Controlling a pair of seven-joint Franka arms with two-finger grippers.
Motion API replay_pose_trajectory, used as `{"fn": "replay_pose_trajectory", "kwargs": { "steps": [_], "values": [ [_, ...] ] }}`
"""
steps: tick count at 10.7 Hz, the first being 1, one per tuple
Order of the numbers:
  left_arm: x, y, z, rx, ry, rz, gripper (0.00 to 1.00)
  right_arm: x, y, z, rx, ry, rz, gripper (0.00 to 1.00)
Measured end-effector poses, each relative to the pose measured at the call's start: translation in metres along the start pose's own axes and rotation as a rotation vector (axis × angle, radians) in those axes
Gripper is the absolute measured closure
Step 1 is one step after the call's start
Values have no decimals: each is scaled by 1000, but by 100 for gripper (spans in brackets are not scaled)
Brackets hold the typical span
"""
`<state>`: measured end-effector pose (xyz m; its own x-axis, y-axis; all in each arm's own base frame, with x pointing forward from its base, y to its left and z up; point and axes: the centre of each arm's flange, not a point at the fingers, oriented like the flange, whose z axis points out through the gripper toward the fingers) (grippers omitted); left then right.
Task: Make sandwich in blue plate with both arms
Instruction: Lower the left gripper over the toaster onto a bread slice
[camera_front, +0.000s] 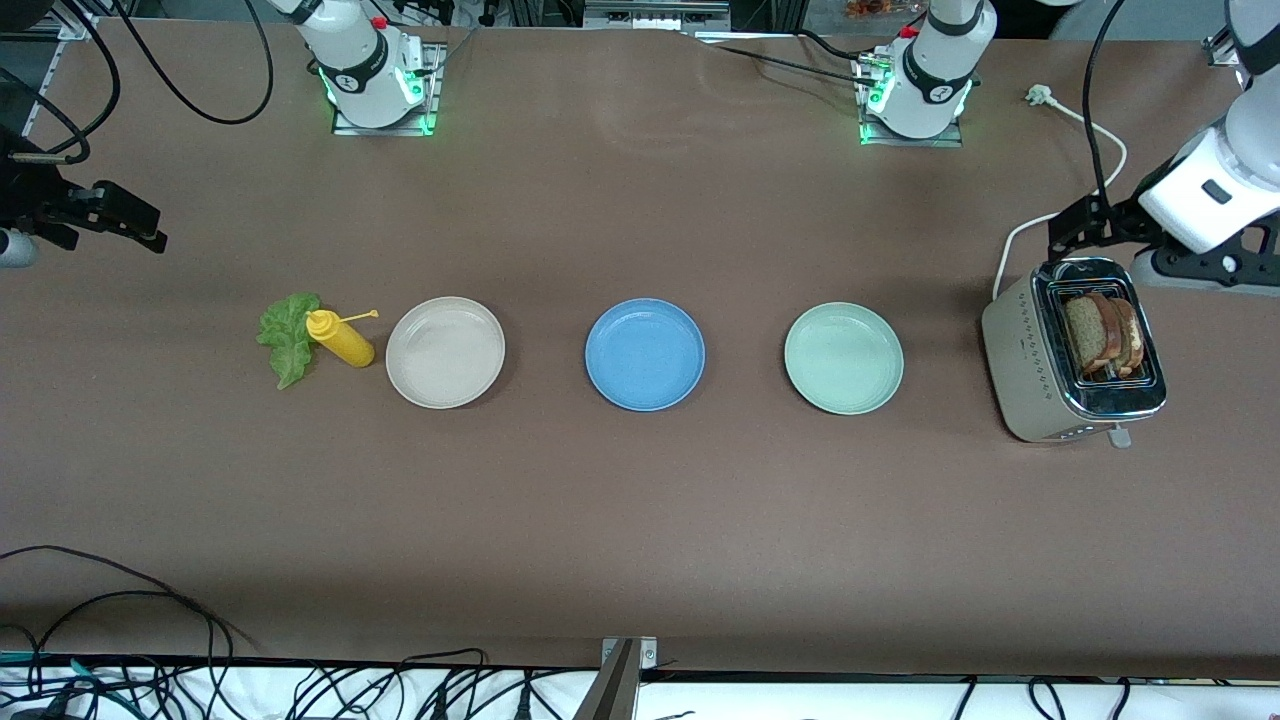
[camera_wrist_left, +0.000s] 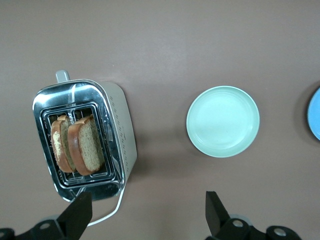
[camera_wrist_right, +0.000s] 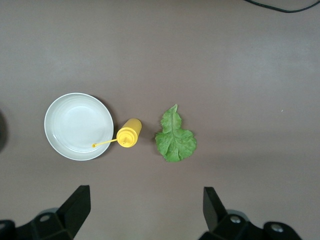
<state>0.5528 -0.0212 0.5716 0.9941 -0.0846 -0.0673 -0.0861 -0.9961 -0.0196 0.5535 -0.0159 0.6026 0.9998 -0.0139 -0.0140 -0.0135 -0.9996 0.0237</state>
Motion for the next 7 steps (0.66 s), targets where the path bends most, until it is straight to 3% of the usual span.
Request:
{"fn": "replay_pose_trajectory", "kwargs": {
  "steps": [7],
  "values": [
    [32, -72, 110, -4, -39, -118, 4, 0, 1, -3, 0, 7, 2, 0]
  ]
}}
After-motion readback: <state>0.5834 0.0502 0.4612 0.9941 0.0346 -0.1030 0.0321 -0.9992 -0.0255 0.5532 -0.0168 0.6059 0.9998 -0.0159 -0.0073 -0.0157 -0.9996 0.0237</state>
